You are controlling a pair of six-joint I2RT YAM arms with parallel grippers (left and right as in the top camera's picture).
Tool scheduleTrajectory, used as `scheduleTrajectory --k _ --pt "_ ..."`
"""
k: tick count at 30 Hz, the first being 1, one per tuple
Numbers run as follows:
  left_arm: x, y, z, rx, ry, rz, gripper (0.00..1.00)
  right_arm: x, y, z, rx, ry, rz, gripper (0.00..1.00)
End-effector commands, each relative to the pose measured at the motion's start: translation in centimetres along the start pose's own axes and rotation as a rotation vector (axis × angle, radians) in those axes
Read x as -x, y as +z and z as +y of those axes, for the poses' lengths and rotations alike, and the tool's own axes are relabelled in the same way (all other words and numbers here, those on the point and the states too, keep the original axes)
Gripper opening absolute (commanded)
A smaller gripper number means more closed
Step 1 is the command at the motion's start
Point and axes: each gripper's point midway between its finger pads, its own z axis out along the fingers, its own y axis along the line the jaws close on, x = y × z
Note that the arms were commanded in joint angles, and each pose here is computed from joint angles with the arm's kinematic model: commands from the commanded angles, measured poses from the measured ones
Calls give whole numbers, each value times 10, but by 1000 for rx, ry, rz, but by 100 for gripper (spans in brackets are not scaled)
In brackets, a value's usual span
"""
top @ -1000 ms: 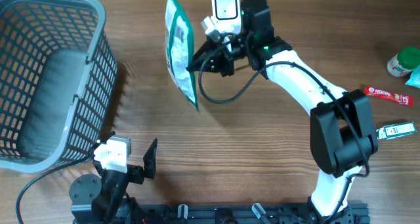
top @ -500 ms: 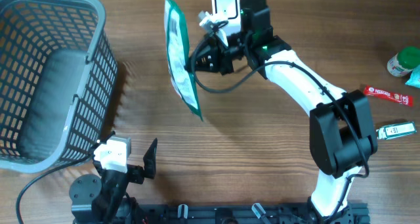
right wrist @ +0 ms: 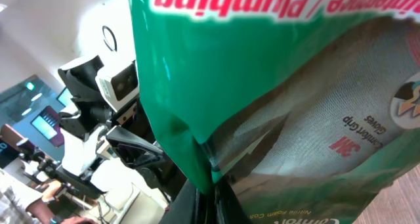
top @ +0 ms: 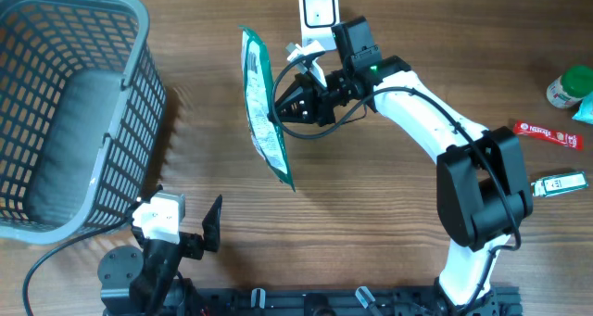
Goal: Scan the item barcode
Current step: 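Hold the glove pack up in front of the white scanner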
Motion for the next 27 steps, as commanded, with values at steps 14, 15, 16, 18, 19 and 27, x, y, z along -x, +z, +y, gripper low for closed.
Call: scheduleTrajectory --k 14,15,16,18,19,27 --pt "-1 1 -3 -16 -8 -2 100 7 -14 4 32 -27 -41 4" --pt "-1 1 -3 -16 -8 -2 100 7 -14 4 32 -27 -41 4" --pt "-1 1 -3 -16 -8 -2 100 7 -14 4 32 -27 -41 4" --pt "-1 1 -3 -16 -8 -2 100 4 -16 -5 -22 -17 -25 4" --pt "-1 1 -3 -16 -8 -2 100 -1 -21 -22 -119 35 -1 4" --pt "-1 1 -3 -16 -8 -2 100 -27 -103 -76 -655 543 -13 5"
